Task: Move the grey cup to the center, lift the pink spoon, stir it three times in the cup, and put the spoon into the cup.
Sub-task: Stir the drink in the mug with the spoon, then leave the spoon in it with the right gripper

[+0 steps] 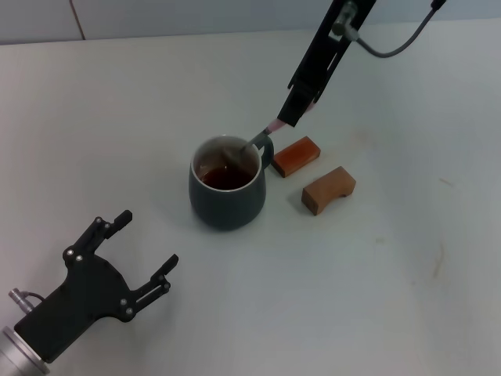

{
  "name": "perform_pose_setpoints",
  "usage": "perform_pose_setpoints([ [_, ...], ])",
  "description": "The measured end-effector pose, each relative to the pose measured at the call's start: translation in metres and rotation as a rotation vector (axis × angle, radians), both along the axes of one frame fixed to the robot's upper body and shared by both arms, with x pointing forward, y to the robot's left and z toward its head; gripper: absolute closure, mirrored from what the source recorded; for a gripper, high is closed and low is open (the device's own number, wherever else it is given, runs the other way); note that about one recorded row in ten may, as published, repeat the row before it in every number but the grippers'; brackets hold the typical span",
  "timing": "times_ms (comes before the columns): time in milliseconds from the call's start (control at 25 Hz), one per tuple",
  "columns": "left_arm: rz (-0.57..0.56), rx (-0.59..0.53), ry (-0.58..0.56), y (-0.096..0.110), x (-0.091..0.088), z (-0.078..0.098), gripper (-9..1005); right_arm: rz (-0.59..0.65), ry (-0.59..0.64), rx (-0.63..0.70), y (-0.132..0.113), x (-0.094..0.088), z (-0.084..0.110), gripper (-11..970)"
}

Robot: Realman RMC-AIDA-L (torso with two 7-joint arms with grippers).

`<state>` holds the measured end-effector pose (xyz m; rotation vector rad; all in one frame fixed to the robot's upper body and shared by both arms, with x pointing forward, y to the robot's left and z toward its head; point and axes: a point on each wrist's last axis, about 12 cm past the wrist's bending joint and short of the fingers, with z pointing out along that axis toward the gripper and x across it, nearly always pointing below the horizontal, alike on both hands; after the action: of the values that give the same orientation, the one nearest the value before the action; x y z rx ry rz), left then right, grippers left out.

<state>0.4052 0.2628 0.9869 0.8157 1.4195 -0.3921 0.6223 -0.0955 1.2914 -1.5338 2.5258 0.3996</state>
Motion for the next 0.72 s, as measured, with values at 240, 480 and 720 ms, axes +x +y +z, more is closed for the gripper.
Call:
perform_pose_setpoints([
  [240, 0.001, 0.0, 0.001, 0.0, -0.001, 0.0, 142, 0.001, 0.005, -0.015, 0.009, 0.003, -0.013, 840],
  [480, -0.002, 0.0, 0.001, 0.0, -0.001, 0.0, 141, 0.036, -0.006, -0.07, 0.032, 0.005, -0.033, 840],
  [720, 0.0, -0.002, 0.003, 0.0, -0.002, -0.001, 141, 0.052, -0.035, -0.055, 0.047, 0.01, -0.041, 840],
])
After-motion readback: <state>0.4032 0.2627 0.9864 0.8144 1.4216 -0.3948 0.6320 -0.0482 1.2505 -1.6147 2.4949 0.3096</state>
